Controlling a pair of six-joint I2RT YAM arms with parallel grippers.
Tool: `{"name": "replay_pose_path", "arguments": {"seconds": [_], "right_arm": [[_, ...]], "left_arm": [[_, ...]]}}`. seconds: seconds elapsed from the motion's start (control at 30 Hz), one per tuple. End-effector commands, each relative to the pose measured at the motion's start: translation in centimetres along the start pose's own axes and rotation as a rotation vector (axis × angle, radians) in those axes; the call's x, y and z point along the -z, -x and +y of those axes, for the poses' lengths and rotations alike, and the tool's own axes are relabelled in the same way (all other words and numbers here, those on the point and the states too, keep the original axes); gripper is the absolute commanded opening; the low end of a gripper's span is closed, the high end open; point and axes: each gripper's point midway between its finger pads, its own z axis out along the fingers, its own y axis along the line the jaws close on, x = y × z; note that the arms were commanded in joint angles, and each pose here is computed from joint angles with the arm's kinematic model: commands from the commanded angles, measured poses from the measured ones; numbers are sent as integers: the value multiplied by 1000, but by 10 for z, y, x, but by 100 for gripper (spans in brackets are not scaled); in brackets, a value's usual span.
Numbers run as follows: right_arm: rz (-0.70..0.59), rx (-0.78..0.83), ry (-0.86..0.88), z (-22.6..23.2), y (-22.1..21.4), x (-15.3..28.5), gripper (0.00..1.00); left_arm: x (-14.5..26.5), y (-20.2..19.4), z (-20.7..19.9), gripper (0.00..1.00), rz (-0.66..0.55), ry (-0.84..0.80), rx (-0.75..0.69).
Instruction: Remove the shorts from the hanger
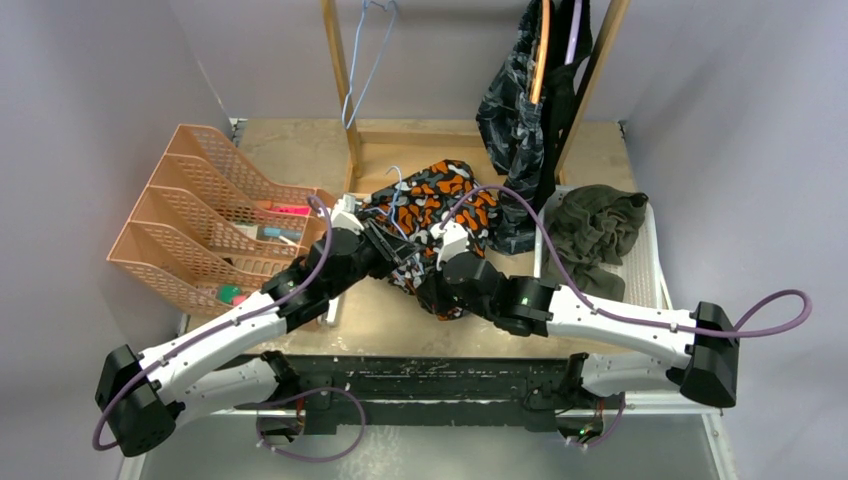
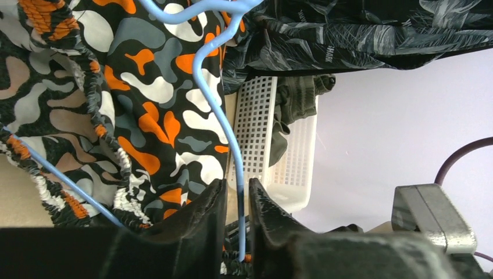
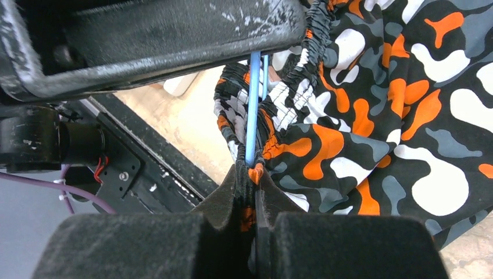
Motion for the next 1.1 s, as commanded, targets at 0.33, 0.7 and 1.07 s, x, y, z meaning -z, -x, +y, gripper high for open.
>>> {"name": "replay_pose_path", "arguments": {"seconds": [0.33, 0.7, 1.07], "right_arm": [[-96, -43, 169, 40, 34, 12, 0], [-48, -23, 137, 37, 25, 5, 0], [-69, -188, 261, 67, 58, 46, 50]], "left_arm": [[-2, -11, -13, 16, 44, -80, 20], [7, 1, -3, 0, -14, -29, 7], [21, 4, 5, 0, -15, 13, -52]]}}
